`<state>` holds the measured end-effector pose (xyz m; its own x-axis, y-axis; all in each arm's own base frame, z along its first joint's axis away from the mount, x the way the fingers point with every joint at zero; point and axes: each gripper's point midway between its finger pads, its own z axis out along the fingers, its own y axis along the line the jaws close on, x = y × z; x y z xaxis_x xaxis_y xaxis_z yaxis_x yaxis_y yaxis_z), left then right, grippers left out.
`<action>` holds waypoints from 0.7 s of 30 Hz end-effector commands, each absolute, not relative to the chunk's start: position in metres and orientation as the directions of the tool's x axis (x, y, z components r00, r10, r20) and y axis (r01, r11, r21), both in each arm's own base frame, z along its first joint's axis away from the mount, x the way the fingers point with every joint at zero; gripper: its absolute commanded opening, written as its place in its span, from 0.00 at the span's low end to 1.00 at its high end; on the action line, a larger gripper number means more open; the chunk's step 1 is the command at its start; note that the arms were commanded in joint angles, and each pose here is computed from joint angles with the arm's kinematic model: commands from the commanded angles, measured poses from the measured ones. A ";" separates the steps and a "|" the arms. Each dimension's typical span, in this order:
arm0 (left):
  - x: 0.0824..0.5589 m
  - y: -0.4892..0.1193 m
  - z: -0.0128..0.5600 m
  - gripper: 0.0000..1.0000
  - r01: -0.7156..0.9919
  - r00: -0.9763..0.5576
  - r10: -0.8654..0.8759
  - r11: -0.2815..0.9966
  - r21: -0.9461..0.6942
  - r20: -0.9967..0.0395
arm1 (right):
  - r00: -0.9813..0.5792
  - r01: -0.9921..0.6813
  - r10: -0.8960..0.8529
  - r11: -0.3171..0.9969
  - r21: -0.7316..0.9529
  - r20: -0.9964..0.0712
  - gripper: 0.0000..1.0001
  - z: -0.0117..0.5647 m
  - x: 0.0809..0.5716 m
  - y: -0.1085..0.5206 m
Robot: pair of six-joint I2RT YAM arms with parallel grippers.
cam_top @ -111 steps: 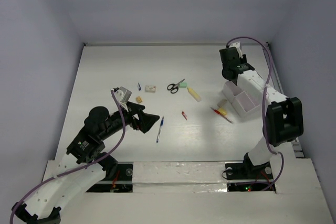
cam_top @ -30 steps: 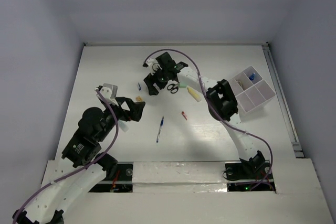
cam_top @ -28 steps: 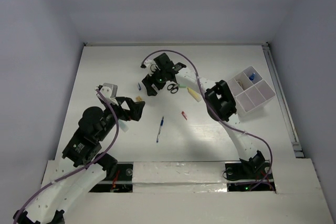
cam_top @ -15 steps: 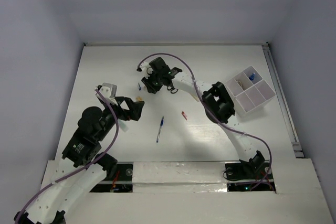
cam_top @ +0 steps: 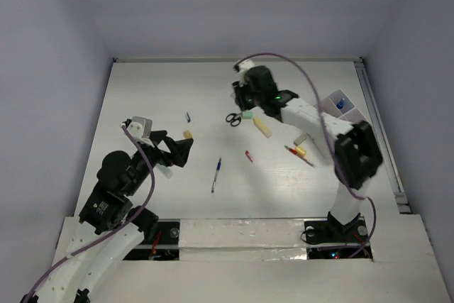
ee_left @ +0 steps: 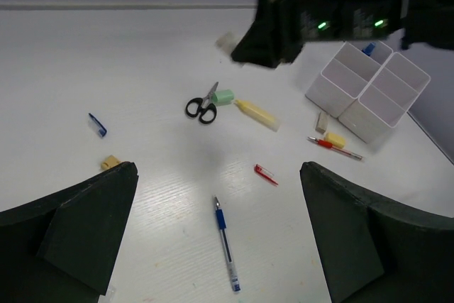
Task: Sort the stationery into containers
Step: Place the stationery in the storage box.
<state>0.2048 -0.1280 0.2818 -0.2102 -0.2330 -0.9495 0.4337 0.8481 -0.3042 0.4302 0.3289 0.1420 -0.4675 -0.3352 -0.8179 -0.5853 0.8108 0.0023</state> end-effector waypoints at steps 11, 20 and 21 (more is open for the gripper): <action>0.180 -0.136 0.318 0.99 0.555 -0.103 -0.284 0.779 -0.292 -0.953 | -0.545 0.128 -0.058 0.980 -0.151 -0.837 0.13 0.214 0.373 0.045; 0.173 -0.134 0.324 0.99 0.569 -0.082 -0.301 0.768 -0.292 -0.950 | -0.693 0.199 -0.099 0.926 -0.322 -0.714 0.14 0.180 0.373 -0.007; 0.173 -0.134 0.324 0.99 0.569 -0.082 -0.301 0.768 -0.292 -0.950 | -0.708 0.204 -0.104 0.917 -0.343 -0.699 0.14 0.176 0.377 -0.012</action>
<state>0.1745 -0.1352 0.3089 -0.1336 -0.2767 -0.9516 0.5519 0.7768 -0.3033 0.3736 0.0045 0.1733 -0.6728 -0.0658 -0.7369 0.1876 0.9483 -0.2560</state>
